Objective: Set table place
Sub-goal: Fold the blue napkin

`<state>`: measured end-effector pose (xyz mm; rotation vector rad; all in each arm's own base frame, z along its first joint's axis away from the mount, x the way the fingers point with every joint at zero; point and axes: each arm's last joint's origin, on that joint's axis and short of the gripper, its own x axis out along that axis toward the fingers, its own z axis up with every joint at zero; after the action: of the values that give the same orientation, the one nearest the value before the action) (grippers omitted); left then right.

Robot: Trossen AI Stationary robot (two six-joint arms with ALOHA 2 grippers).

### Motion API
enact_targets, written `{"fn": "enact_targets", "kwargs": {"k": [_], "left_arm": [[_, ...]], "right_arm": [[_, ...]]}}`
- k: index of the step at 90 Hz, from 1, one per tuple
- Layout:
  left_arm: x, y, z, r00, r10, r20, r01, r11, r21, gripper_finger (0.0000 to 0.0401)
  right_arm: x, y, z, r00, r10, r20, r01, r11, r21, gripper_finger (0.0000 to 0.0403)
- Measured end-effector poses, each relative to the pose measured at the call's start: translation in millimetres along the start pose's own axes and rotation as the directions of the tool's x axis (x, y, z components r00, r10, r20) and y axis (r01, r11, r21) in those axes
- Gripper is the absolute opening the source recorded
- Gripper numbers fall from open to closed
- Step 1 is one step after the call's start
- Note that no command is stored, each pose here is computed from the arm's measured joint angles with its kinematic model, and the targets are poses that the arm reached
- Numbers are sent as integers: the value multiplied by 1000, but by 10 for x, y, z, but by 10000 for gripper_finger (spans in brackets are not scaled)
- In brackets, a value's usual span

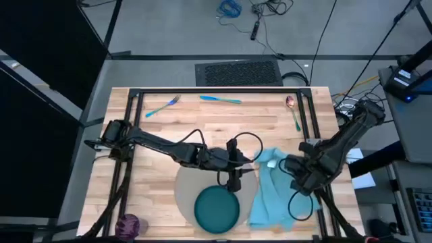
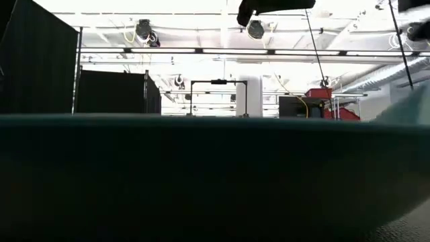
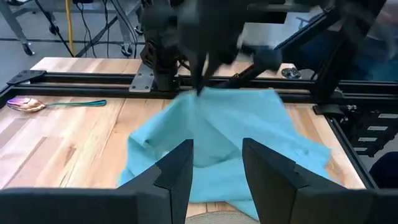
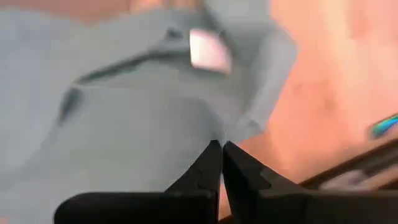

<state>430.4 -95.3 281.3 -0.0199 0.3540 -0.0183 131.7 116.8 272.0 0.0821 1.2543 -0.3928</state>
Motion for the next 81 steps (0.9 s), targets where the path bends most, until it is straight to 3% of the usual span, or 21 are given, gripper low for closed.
{"fn": "enact_targets", "kwargs": {"k": [22,37,56,69,81], "left_arm": [[63,-11,-40,1000,-9,9,9,1000,-1,123],[290,-105,-223,988,-151,28,151,989,0,123],[530,-117,-518,996,-90,-17,91,996,16,123],[644,-103,-653,999,-38,-17,40,984,173,123],[683,-126,-682,999,-32,10,26,935,355,123]], "right_arm": [[-524,-95,351,974,57,220,-50,998,-34,0],[-518,-219,454,980,-1,197,6,1000,-28,0],[-488,-241,528,985,31,171,-24,999,-41,0],[-489,-216,553,982,73,172,-66,997,-43,0],[-490,-206,555,982,92,163,-86,995,-41,0]]}}
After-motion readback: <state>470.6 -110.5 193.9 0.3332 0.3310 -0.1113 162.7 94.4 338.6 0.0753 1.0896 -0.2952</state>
